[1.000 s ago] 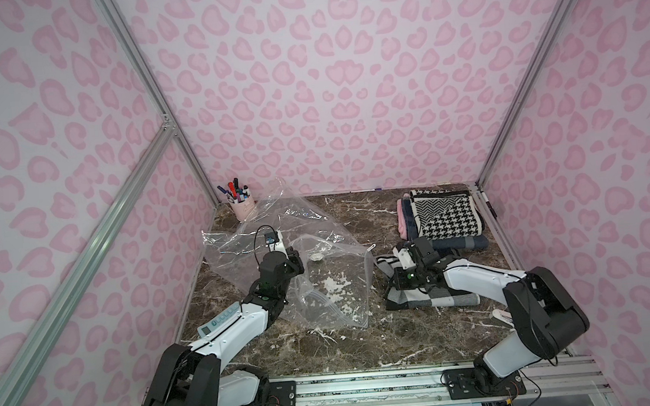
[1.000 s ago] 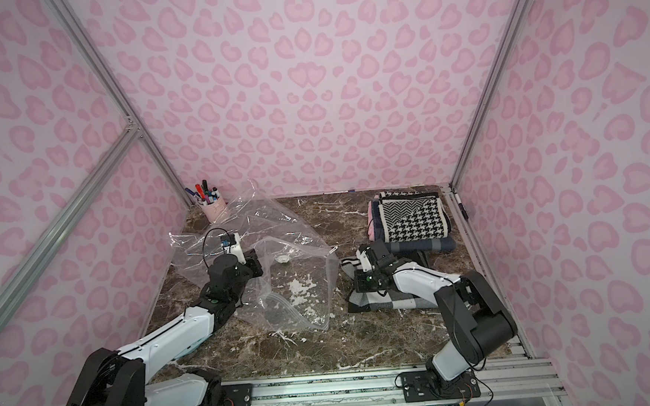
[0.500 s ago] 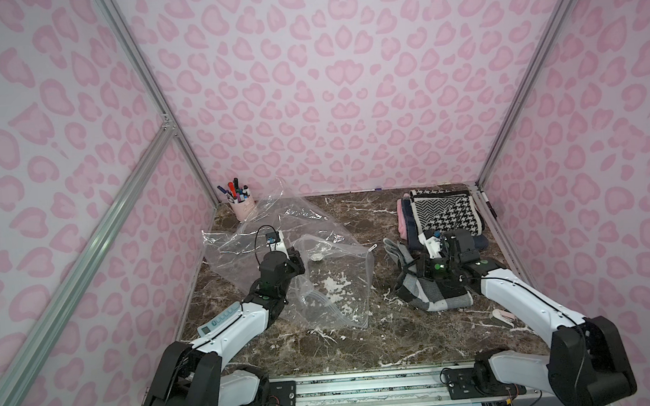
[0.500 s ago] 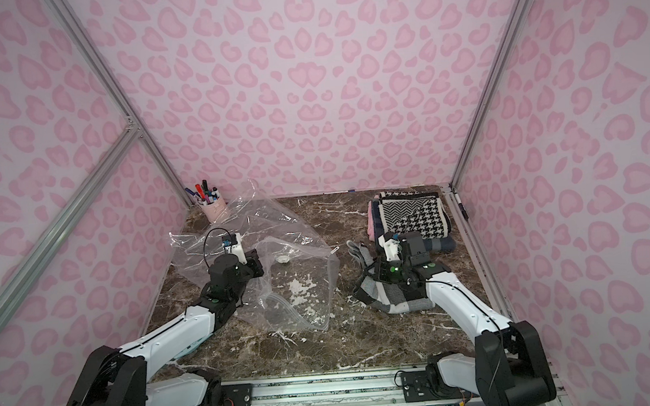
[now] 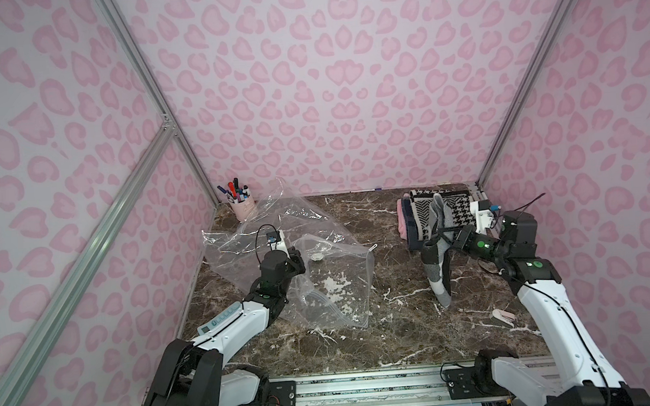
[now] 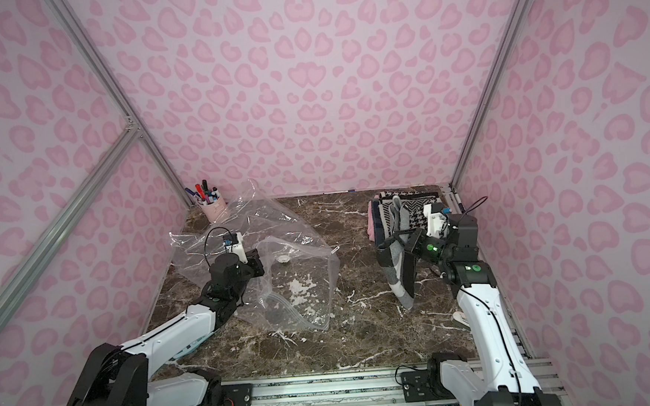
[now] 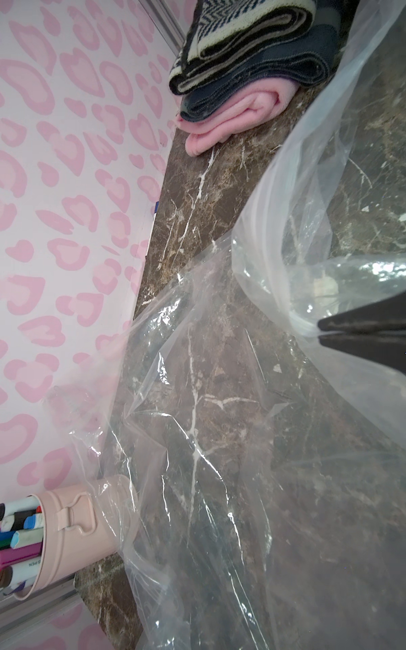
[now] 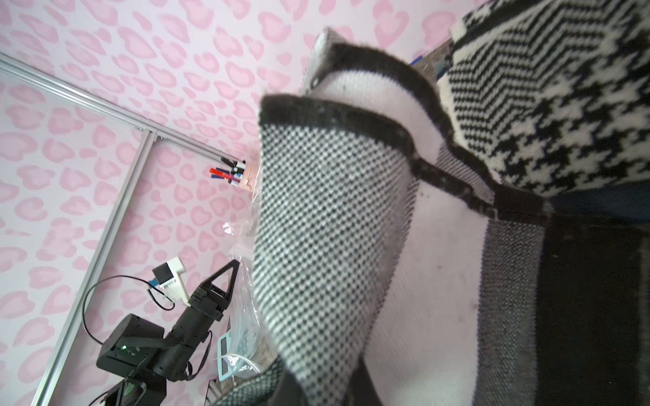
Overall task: Take the blanket out of the vacuum bag
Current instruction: Pick up the blanket at the center of the board, then place the blanket at the corner of the board.
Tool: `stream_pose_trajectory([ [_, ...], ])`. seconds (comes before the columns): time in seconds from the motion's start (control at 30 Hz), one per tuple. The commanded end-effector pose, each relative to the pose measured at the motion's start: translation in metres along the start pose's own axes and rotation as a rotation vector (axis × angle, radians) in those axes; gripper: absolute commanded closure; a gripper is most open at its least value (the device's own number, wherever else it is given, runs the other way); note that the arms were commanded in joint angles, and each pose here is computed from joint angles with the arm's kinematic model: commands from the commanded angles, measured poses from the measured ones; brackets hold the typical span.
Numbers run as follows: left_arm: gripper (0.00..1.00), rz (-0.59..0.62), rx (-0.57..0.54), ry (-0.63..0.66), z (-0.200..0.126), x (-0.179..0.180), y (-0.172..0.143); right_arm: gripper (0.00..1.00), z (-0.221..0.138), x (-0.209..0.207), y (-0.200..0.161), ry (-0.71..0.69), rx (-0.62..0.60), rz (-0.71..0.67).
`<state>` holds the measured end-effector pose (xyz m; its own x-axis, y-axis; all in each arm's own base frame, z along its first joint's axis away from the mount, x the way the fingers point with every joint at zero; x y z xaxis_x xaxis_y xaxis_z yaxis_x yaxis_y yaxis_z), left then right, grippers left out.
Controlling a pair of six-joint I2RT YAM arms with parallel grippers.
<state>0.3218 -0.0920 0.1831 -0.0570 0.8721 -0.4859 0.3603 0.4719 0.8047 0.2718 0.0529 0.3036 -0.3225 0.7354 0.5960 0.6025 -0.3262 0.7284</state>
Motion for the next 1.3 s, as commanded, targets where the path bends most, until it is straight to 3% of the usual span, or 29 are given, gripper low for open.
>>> stream_pose_trajectory([
  [0.0,0.96,0.000,-0.009,-0.017,0.001,-0.003,0.003,1.00,-0.018,0.002,0.020,-0.021,-0.071,-0.014],
  [0.57,0.96,0.004,0.005,-0.016,0.005,-0.004,0.001,1.00,-0.077,-0.050,0.109,-0.221,-0.317,0.004],
  [0.97,0.96,0.009,0.024,-0.022,0.018,-0.011,0.003,1.00,-0.071,-0.103,0.167,-0.333,-0.350,-0.031],
  [1.27,0.96,0.010,0.002,-0.026,0.024,-0.020,0.016,1.00,-0.046,-0.147,0.198,-0.290,-0.301,-0.019],
])
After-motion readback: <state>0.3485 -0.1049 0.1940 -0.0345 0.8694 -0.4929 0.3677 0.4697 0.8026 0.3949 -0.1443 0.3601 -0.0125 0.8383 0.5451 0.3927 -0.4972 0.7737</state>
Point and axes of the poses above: each gripper's point midway between its finger pads, its own z axis out along the fingers, its own x axis along the line the jaws close on, y = z × x, the point moved 6 cm from there along -z, back along the fingers, and after that the axes turned 13 degrees about -z, right-handed, at the moved point
